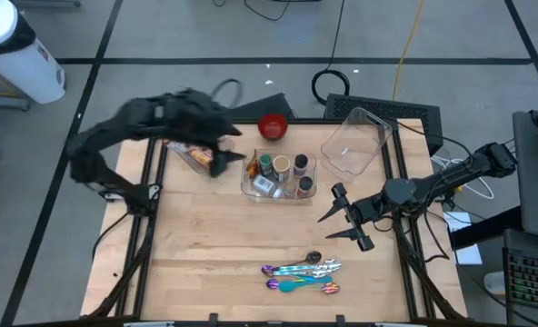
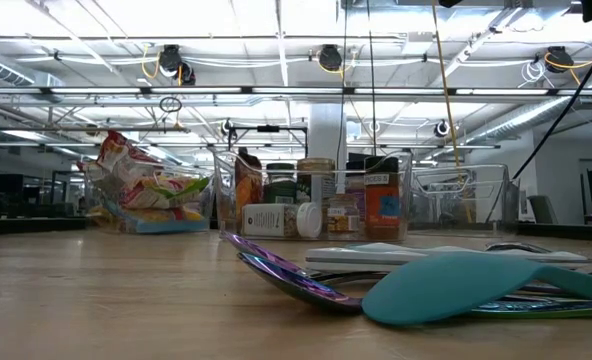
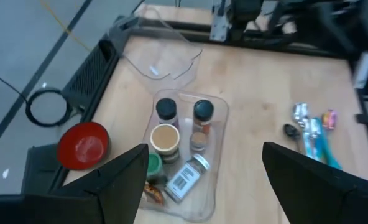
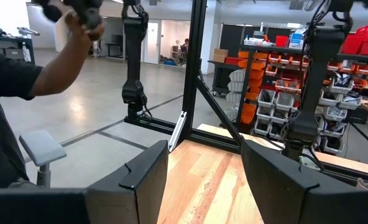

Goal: Pick & Place Food Item
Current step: Put the black spoon into the right transparent bin

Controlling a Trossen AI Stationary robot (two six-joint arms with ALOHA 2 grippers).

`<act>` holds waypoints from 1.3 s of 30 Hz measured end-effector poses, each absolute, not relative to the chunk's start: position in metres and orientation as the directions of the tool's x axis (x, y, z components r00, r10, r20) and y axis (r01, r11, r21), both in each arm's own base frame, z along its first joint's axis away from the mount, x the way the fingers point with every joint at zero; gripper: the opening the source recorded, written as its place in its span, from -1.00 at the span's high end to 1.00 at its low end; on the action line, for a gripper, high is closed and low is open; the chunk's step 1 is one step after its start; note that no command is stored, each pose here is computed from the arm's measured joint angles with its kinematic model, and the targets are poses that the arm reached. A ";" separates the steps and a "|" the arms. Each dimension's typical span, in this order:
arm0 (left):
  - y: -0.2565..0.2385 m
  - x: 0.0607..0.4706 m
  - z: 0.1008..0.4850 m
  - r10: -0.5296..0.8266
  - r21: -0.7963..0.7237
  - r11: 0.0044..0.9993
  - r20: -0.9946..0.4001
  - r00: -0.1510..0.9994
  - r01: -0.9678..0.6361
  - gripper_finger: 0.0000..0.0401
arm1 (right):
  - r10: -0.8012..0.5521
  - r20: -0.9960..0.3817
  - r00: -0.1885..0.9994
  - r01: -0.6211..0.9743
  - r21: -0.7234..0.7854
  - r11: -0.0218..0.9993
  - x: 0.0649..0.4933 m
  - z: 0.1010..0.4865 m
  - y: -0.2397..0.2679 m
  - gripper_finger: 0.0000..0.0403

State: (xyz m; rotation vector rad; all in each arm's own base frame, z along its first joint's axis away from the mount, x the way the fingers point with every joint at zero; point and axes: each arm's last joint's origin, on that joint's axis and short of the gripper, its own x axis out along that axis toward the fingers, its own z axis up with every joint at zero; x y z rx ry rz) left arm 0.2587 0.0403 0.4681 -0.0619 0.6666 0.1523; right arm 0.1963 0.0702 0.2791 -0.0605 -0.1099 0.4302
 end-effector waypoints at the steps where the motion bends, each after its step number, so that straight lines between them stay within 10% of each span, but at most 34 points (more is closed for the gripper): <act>1: 0.038 0.249 0.473 0.118 -0.009 0.988 -0.612 0.782 -0.156 -0.58 | 0.419 0.093 0.903 -0.413 -0.082 0.907 0.196 0.279 0.070 0.03; 22: 0.010 0.111 0.485 0.159 -0.013 0.976 -0.632 0.759 -0.216 -0.56 | 0.417 0.089 0.905 -0.411 -0.073 0.909 0.196 0.279 0.070 0.03; 39: 0.011 0.104 0.360 0.252 0.023 0.959 -0.534 0.807 -0.284 -0.60 | 0.416 0.087 0.905 -0.410 -0.074 0.909 0.196 0.278 0.070 0.03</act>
